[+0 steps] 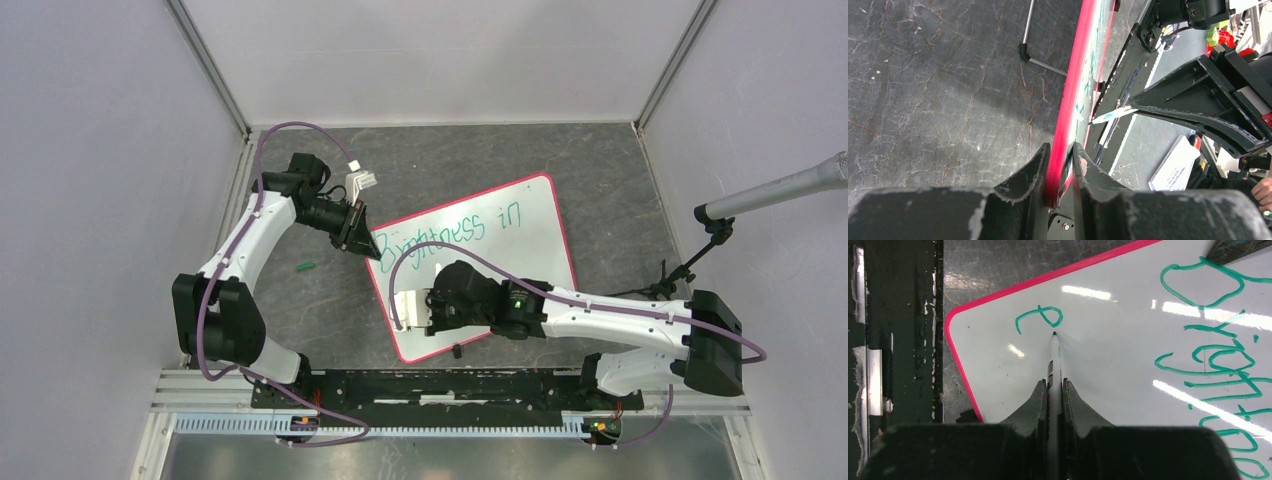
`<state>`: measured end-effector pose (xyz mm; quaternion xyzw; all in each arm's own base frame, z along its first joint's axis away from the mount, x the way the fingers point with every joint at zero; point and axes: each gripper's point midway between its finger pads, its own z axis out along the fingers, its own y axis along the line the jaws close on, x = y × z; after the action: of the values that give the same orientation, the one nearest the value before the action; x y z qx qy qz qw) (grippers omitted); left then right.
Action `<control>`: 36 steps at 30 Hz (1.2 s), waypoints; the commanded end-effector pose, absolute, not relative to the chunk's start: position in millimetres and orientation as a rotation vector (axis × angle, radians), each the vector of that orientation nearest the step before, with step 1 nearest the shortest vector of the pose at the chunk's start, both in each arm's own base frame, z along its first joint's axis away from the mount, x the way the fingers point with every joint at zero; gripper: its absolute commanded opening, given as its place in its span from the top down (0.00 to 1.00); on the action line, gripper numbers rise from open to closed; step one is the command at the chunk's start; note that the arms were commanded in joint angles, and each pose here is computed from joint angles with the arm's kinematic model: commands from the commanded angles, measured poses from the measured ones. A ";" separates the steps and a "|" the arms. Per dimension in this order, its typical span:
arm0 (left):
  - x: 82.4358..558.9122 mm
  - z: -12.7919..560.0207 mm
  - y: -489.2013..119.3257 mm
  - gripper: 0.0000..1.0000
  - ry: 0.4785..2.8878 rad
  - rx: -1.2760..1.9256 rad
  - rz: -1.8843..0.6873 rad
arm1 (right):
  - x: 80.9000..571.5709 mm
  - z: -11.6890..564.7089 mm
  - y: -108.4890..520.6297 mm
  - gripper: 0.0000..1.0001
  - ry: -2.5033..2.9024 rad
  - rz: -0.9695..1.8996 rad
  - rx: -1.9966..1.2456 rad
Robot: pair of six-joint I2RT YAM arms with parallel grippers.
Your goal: Write a sentence on the whiteboard
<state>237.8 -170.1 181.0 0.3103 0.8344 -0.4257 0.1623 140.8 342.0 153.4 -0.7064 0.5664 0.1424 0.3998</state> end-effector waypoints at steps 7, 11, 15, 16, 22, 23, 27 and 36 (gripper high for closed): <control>240.9 171.8 -166.3 0.97 2.389 0.918 -1.143 | 149.7 152.0 341.6 1.00 1.434 0.317 -1.761; 241.5 171.1 -166.3 0.98 2.393 0.916 -1.144 | 144.6 144.9 335.6 1.00 1.438 0.324 -1.800; 242.2 169.8 -166.4 0.97 2.397 0.914 -1.147 | 137.2 137.1 329.8 1.00 1.443 0.347 -1.838; 242.2 169.5 -166.3 0.97 2.399 0.915 -1.146 | 133.9 134.9 329.2 1.00 1.441 0.364 -1.851; 242.9 169.4 -166.9 0.98 2.399 0.916 -1.148 | 127.9 126.6 324.3 1.00 1.445 0.382 -1.879; 242.9 168.9 -166.8 0.98 2.401 0.916 -1.148 | 128.4 127.7 325.3 1.00 1.441 0.382 -1.876; 243.3 169.0 -166.9 0.97 2.402 0.914 -1.148 | 134.4 137.4 330.6 1.00 1.438 0.365 -1.841; 244.0 169.6 -167.1 0.97 2.399 0.915 -1.148 | 162.6 166.0 334.6 1.00 1.459 0.307 -1.718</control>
<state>238.4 -170.0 180.5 0.3099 0.8345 -0.4256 0.1623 133.0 331.2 135.1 -0.7200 0.5669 0.1489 0.3715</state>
